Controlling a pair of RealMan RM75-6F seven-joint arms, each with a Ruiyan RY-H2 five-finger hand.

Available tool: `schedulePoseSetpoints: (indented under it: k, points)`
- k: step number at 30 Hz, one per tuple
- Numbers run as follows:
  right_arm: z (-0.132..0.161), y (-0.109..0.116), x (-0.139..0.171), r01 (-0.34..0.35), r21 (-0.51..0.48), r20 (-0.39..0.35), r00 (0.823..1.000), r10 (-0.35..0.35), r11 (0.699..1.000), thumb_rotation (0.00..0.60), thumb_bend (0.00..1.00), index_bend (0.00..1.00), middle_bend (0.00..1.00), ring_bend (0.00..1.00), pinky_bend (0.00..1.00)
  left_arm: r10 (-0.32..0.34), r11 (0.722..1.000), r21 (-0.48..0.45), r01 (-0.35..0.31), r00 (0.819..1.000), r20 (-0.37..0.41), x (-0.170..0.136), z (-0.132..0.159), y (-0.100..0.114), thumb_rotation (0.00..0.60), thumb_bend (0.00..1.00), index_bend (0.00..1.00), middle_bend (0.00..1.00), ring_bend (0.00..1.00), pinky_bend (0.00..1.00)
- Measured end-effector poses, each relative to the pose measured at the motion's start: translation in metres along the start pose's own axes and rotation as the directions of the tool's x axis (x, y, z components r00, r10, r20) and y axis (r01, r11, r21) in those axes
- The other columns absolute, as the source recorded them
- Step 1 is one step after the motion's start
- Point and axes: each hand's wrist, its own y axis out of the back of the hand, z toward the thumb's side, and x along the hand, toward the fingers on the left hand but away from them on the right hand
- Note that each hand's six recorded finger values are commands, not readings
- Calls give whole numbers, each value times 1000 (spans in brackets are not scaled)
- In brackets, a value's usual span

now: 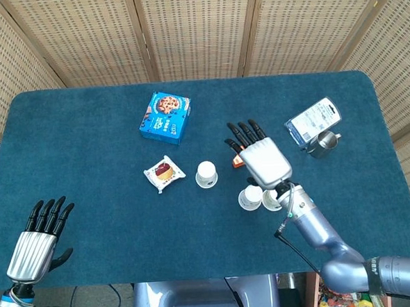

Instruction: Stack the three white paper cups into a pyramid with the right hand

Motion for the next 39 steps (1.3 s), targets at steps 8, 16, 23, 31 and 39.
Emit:
schedulePoseSetpoints:
  k: [8, 16, 23, 31, 39]
  points:
    - [33, -24, -29, -38, -68, -22, 999, 37, 997, 600, 59, 294, 0, 0, 0, -10, 1000, -1, 10, 1000, -1, 2, -1, -3, 600, 199, 0, 0, 0, 0]
    - [56, -40, -64, -62, -114, -22, 998, 59, 992, 600, 59, 294, 0, 0, 0, -17, 1000, -4, 16, 1000, -11, 4, -4, -5, 600, 199, 0, 0, 0, 0]
    - [67, -58, -79, -98, -118, -24, 995, 96, 988, 600, 59, 294, 0, 0, 0, -22, 1000, -7, 22, 1000, -17, 5, -6, -6, 600, 199, 0, 0, 0, 0]
    - [65, -78, -86, -135, -109, -13, 991, 134, 985, 600, 59, 294, 0, 0, 0, -33, 999, -8, 33, 999, -17, 7, -7, -9, 600, 198, 0, 0, 0, 0]
    - [59, -97, -93, -174, -107, 7, 984, 175, 979, 600, 59, 297, 0, 0, 0, -42, 999, -7, 42, 999, -23, 9, -8, -11, 600, 199, 0, 0, 0, 0]
